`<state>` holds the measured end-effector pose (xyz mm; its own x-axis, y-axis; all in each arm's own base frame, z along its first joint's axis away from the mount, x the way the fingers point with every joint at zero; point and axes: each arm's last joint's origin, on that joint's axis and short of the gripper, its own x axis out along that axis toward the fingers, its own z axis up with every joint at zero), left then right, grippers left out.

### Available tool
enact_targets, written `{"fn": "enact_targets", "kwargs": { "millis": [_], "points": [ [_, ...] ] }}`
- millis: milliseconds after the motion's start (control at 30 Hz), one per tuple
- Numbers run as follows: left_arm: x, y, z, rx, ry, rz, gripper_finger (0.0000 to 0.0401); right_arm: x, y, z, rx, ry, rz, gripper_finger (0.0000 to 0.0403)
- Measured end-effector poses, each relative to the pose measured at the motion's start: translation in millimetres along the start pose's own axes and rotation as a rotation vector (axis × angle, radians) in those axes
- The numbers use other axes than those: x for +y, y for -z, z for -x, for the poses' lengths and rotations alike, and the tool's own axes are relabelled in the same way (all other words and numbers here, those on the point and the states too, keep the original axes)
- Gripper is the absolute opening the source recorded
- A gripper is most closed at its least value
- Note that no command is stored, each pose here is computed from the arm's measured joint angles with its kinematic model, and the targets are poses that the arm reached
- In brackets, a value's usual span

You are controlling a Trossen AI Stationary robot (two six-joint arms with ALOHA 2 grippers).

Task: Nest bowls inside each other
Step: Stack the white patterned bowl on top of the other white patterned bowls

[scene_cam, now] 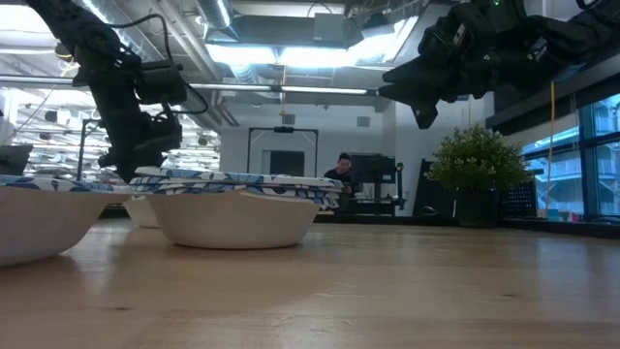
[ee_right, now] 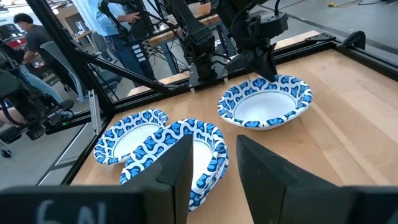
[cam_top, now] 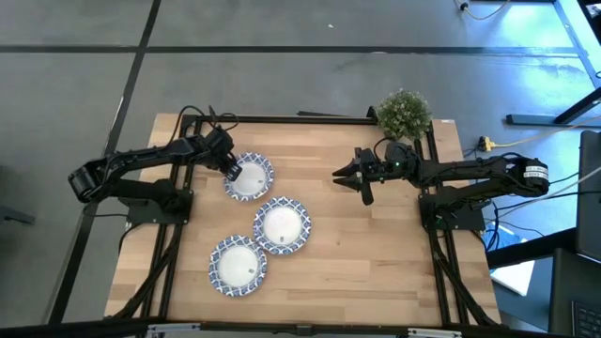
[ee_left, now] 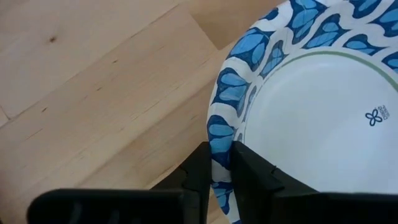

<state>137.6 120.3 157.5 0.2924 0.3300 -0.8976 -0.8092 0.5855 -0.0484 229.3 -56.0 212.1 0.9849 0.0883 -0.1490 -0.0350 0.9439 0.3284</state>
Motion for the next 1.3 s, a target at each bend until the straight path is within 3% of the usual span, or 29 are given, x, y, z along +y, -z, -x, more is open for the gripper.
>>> {"fn": "enact_targets", "kwargs": {
  "millis": [233, 600, 900, 1300],
  "points": [
    [-4.3, -8.3, 0.6, -0.074, 0.097, -0.003, 0.0054, 0.0, 0.1, -0.1, 0.000, 0.000, 0.000, 0.0124],
    [-3.3, -16.6, 5.0, -0.160, 0.157, 0.011, 0.0047, -0.1, 0.0, 0.0, 0.001, 0.001, 0.000, 0.0124],
    [3.5, -25.7, 21.7, -0.299, 0.241, 0.036, 0.0047, -0.3, 0.8, 0.0, 0.008, 0.003, -0.003, 0.0124],
    [0.4, -25.2, 49.3, -0.364, 0.556, 0.070, 0.0046, -0.7, 2.1, 0.0, 0.020, 0.006, 0.013, 0.0124]
  ]
}}
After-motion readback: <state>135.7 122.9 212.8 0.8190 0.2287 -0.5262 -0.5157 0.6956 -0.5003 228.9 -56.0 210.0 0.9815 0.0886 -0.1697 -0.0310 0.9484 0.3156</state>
